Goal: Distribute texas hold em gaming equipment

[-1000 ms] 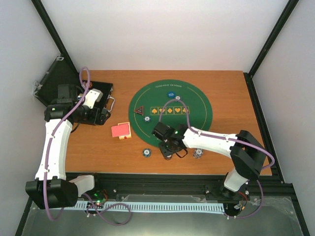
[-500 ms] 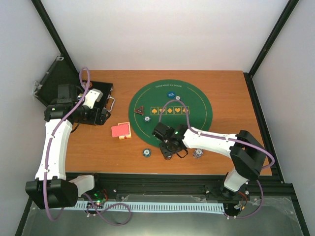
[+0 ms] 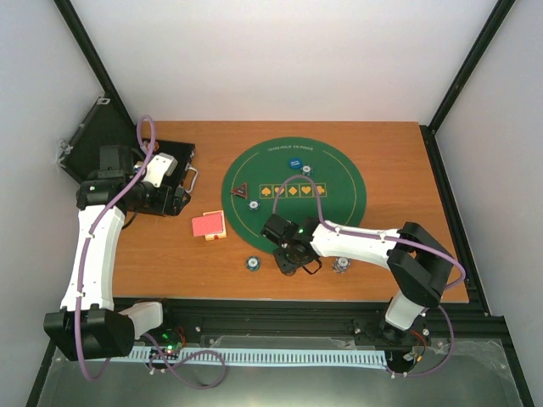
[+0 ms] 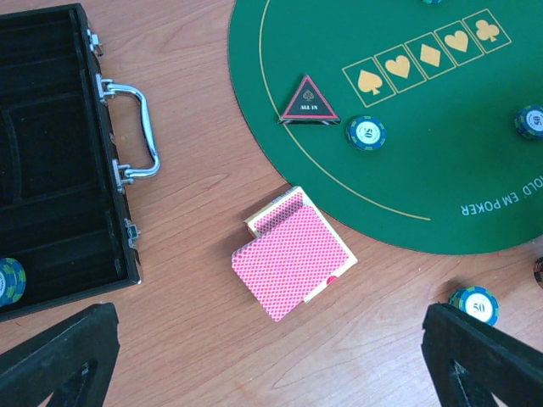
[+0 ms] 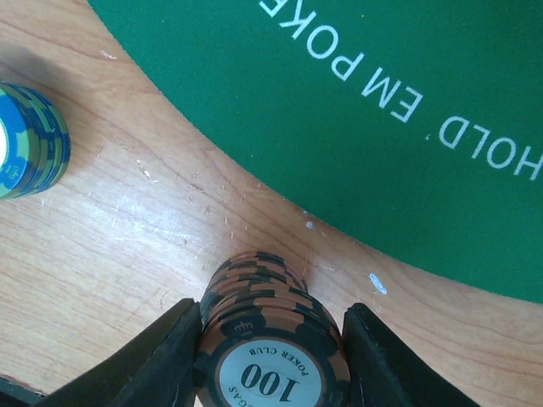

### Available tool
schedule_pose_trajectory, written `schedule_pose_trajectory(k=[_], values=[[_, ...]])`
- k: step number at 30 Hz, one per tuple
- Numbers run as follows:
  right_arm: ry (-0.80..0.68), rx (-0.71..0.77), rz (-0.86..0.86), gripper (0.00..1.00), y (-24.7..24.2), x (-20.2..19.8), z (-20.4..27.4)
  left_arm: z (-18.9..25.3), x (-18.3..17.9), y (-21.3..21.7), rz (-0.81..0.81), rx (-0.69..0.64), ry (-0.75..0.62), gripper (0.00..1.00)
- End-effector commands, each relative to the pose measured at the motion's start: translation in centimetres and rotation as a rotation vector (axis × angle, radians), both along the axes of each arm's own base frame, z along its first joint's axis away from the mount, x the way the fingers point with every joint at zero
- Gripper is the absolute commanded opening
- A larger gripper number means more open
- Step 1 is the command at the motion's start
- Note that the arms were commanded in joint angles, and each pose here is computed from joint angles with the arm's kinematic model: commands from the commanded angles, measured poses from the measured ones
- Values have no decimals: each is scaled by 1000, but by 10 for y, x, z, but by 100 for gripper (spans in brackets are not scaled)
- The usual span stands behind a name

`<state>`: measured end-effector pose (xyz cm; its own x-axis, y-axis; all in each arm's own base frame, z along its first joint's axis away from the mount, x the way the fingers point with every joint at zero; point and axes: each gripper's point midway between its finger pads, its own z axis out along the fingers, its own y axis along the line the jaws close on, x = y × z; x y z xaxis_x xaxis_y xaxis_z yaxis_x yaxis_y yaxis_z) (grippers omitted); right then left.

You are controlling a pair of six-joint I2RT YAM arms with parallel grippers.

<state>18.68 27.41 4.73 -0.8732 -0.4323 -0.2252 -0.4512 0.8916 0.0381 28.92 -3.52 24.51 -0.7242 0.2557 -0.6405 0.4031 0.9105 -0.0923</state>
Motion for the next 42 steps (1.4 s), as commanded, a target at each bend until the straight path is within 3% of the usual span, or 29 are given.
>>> schedule_pose_trajectory(k=[1, 13, 42], values=[[6, -4, 4, 44, 1, -4, -7, 8, 4, 1, 2, 1, -38, 100], [6, 4, 4, 46, 1, -5, -3, 8, 3, 1, 3, 0, -36, 100], [-55, 42, 33, 43, 16, 9, 44, 7, 4, 1, 0, -1, -35, 100]])
